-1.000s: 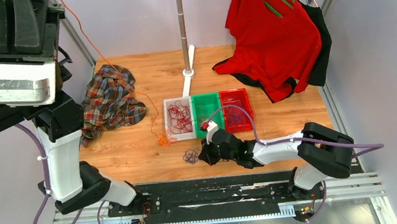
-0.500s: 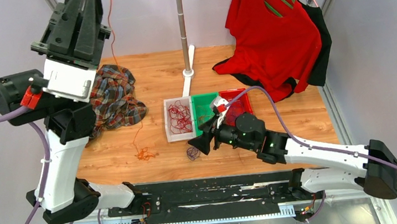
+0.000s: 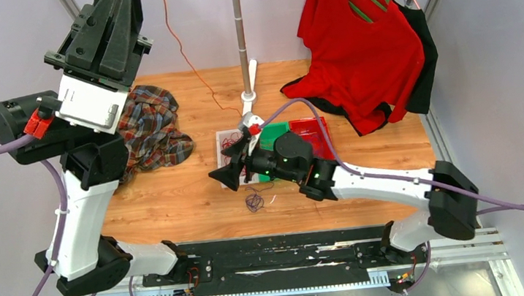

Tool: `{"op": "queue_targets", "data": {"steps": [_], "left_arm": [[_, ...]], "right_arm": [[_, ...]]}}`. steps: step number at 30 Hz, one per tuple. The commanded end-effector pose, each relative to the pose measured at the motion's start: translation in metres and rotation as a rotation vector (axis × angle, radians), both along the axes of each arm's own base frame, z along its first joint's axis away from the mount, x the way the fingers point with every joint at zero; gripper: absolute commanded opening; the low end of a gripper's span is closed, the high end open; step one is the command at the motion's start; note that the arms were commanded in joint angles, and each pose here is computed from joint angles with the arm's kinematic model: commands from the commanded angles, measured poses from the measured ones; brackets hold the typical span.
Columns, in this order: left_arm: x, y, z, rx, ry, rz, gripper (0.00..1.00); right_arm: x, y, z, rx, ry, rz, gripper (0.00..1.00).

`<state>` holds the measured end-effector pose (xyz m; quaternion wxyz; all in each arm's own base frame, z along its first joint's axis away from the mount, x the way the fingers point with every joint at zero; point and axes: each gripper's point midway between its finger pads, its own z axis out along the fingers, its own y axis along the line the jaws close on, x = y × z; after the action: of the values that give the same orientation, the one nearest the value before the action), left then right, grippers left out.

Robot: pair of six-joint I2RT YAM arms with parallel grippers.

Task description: Untangle the cables

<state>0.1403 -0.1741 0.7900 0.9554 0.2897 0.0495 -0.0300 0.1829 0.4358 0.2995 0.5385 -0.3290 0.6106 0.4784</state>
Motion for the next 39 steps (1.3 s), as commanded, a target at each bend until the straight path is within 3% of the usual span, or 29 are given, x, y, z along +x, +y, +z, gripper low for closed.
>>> {"op": "queue_targets", "data": {"steps": [1,3,5,13,17,21,26,31,36,39], "left_arm": [[-0.012,0.007,0.008,-0.030,-0.028,-0.019,0.00],[-0.014,0.009,0.010,-0.034,-0.032,-0.022,0.01],[-0.015,0.010,0.012,-0.038,-0.039,-0.020,0.00],[-0.015,0.005,0.004,-0.009,-0.036,-0.028,0.00],[-0.011,0.000,-0.001,0.012,-0.023,-0.021,0.00],[-0.003,-0.009,-0.013,0.051,0.007,-0.020,0.00],[0.010,-0.021,-0.030,0.093,0.051,-0.026,0.00],[0.017,-0.027,-0.036,0.106,0.074,-0.031,0.00],[0.016,-0.027,-0.037,0.111,0.075,-0.031,0.00],[0.016,-0.025,-0.037,0.108,0.075,-0.023,0.00]], "right_arm": [[0.008,0.019,0.007,0.040,-0.016,-0.005,0.69],[0.014,0.020,-0.008,0.027,0.002,-0.038,0.58],[0.017,0.017,-0.020,0.010,0.013,-0.062,0.55],[0.014,-0.010,-0.024,0.002,0.050,-0.117,0.60],[-0.005,-0.013,-0.015,0.026,0.089,-0.034,0.60],[-0.037,-0.024,0.017,0.165,0.109,0.134,0.62],[-0.033,-0.062,0.057,0.358,0.121,0.123,0.65],[-0.037,-0.072,0.081,0.357,0.077,0.151,0.64],[-0.021,-0.081,0.082,0.298,-0.031,0.043,0.67],[-0.028,-0.068,0.082,0.273,-0.072,0.125,0.69]]}}
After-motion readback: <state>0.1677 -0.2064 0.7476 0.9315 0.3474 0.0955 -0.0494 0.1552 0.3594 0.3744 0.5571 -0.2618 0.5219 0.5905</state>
